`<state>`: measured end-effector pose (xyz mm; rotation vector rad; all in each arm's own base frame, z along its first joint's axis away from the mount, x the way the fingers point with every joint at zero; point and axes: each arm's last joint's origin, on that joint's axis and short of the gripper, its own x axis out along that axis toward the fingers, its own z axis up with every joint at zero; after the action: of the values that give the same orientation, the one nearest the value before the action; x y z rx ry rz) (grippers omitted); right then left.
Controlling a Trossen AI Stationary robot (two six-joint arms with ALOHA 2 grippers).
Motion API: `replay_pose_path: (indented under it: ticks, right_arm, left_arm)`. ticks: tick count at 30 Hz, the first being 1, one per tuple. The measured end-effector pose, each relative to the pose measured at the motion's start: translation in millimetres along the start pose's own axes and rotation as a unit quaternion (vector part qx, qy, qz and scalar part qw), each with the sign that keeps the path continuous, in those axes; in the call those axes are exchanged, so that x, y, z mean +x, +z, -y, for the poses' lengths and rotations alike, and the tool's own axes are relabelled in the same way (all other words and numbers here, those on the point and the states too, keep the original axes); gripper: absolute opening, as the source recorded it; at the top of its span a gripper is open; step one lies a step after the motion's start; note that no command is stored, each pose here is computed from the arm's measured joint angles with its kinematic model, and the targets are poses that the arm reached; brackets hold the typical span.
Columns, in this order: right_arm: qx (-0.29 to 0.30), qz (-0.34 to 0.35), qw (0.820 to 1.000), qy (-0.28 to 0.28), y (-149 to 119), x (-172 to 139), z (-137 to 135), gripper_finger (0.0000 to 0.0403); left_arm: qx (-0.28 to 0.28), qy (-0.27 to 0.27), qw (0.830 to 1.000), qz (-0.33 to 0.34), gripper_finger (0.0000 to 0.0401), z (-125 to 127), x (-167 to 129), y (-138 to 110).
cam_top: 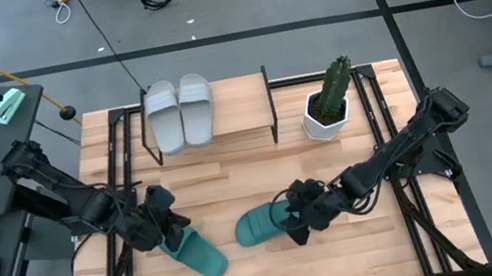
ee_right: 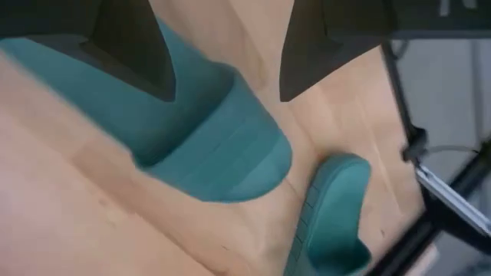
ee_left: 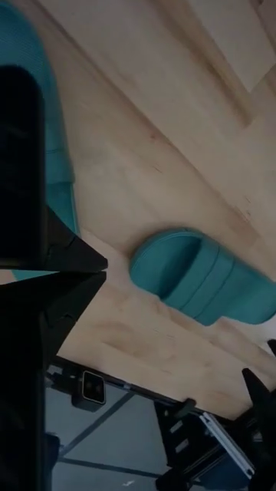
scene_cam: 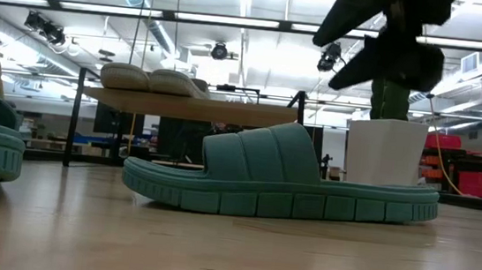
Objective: Pick and place slides into the shelf
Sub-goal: Put the right green slipper on the shelf
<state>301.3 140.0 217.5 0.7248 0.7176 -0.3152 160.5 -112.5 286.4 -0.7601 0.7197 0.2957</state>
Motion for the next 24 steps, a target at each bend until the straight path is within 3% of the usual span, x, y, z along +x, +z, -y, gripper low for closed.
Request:
replay_pose_path:
  ticks: [7,24]
  right_arm:
    - [0.080,0.003,0.997,0.003,-7,6,10,0.0240]
    - [0.173,0.005,0.985,-0.006,-4,11,16,0.0240]
  left_arm:
    - [0.002,0.000,1.000,0.000,0.0013,0,0,0]
    - [0.005,0.006,1.000,0.003,0.0009,-1,0,0]
